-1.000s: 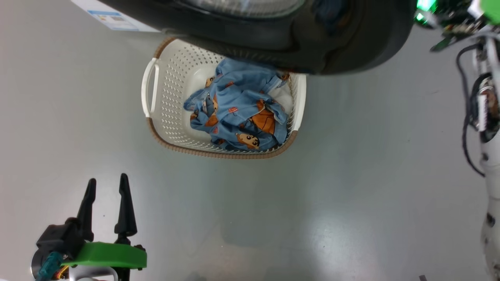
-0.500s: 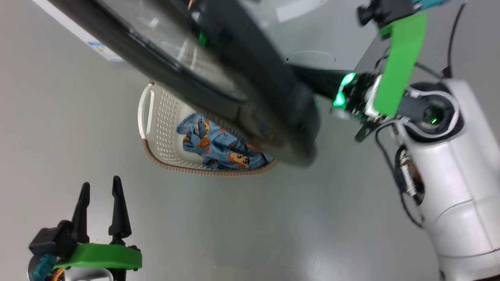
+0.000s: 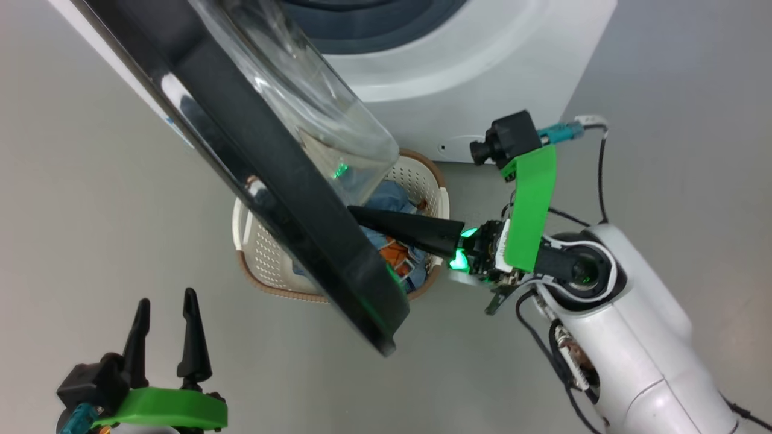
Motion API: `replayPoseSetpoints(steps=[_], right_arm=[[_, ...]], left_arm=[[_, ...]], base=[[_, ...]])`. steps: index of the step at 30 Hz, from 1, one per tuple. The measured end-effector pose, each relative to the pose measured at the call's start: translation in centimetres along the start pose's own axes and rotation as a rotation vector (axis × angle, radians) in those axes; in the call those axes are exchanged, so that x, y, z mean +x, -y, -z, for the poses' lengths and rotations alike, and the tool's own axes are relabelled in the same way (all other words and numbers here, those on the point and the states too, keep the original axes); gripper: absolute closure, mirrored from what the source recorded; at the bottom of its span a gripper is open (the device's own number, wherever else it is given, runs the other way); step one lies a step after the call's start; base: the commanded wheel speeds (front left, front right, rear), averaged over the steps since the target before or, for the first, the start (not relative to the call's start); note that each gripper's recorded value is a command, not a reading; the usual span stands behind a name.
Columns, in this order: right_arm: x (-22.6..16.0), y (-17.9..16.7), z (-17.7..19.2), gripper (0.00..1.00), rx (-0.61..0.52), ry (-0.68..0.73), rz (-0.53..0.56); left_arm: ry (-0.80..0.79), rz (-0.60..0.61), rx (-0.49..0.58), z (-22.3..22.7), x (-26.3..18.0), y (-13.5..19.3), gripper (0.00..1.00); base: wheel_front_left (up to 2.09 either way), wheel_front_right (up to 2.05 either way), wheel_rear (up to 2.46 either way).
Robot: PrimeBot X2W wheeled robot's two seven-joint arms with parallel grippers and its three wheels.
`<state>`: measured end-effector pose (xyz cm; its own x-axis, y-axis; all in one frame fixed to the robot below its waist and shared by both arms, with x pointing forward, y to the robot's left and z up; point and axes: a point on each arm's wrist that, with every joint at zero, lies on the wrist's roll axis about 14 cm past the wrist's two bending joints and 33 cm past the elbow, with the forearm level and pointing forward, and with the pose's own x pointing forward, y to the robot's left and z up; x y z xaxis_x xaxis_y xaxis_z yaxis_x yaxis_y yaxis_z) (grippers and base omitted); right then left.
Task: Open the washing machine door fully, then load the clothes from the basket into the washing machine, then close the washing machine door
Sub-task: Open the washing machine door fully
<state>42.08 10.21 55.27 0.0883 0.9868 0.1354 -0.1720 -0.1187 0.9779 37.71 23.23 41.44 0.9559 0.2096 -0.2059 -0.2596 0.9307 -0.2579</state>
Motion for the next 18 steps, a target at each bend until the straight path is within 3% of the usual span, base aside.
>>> replayPoseSetpoints(steps=[6,18], right_arm=[[2.1,-0.8,1.7,1.00,0.053,-0.008,-0.045],[5.0,-0.8,5.2,1.00,0.076,-0.061,-0.027]], left_arm=[[0.012,-0.025,-0.021,-0.5,-1.2,-0.7,0.00],[0.063,-0.055,-0.049,-2.2,-2.7,-1.5,0.00]], base=[[0.00,0.00,0.00],[0.00,0.00,0.00]])
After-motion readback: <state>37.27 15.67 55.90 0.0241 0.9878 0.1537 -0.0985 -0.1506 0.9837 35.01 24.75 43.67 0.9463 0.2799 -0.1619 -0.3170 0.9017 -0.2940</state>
